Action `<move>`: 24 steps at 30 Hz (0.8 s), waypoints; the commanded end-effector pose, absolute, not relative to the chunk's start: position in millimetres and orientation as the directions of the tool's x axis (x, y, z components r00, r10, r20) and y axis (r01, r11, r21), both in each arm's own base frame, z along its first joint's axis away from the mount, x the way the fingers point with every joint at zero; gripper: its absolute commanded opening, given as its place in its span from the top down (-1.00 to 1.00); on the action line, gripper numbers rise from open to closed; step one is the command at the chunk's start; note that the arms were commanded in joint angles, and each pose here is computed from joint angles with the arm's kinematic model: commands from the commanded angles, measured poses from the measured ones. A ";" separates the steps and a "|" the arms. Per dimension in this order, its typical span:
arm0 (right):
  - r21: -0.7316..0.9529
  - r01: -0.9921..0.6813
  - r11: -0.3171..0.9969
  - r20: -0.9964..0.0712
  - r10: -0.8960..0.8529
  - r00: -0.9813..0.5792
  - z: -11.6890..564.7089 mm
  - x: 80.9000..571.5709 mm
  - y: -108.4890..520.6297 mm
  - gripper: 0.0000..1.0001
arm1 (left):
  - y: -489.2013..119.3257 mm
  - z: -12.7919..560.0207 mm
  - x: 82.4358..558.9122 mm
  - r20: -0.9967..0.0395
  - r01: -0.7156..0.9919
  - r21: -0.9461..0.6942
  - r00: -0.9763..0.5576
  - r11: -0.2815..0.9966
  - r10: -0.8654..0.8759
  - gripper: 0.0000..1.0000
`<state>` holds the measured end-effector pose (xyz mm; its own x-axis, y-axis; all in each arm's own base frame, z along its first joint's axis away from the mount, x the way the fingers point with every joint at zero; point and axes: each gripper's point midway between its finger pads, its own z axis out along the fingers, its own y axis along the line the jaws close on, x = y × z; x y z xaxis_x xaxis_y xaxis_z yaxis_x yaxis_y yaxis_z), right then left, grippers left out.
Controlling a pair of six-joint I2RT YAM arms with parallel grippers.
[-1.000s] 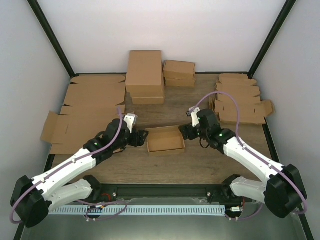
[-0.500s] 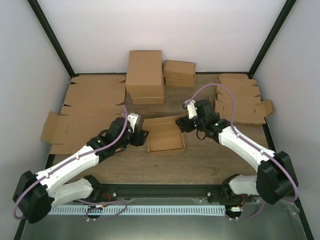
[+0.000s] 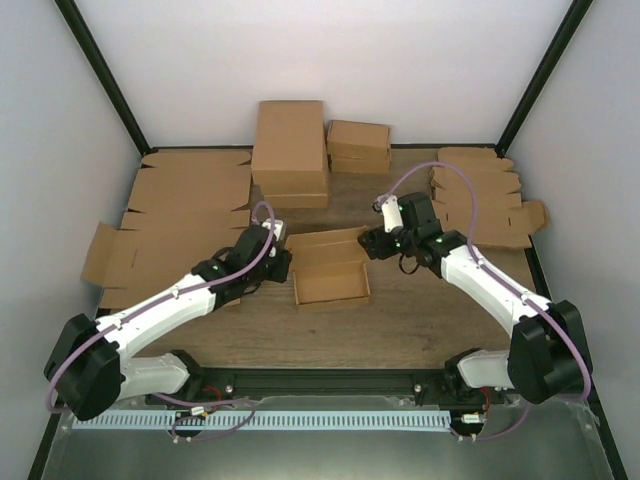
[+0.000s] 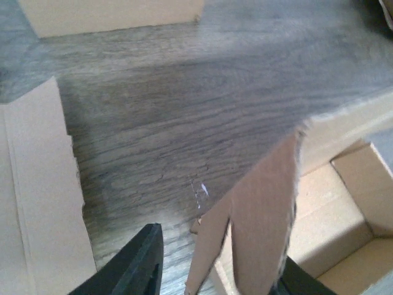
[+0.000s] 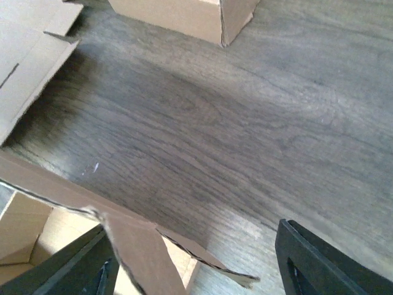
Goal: Fold the paper box
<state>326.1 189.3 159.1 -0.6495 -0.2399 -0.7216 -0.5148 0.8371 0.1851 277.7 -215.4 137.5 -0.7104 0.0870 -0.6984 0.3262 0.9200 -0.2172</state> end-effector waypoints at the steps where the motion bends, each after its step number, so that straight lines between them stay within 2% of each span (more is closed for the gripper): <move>1: 0.213 -0.506 0.836 -0.702 -0.229 -0.674 163.3 325.2 186.8 -0.40 | -212.9 149.6 286.7 -0.716 0.289 -0.204 -0.696 0.935 0.059 0.35; 8: 0.258 -0.511 0.820 -0.689 -0.215 -0.692 159.9 315.7 190.4 -0.05 | -223.4 142.2 282.1 -0.678 0.294 -0.262 -0.734 0.919 0.041 0.43; 17: 0.289 -0.503 0.815 -0.658 -0.213 -0.723 152.3 304.0 189.4 0.04 | -230.4 136.9 275.0 -0.637 0.297 -0.300 -0.769 0.906 0.042 0.45; 20: 0.314 -0.489 0.814 -0.647 -0.194 -0.738 153.7 299.3 189.3 0.15 | -235.6 140.3 271.6 -0.626 0.303 -0.340 -0.779 0.890 0.026 0.52; 24: 0.364 -0.468 0.805 -0.631 -0.157 -0.760 155.5 291.2 191.2 0.18 | -240.2 141.6 268.3 -0.605 0.281 -0.397 -0.796 0.874 -0.019 0.60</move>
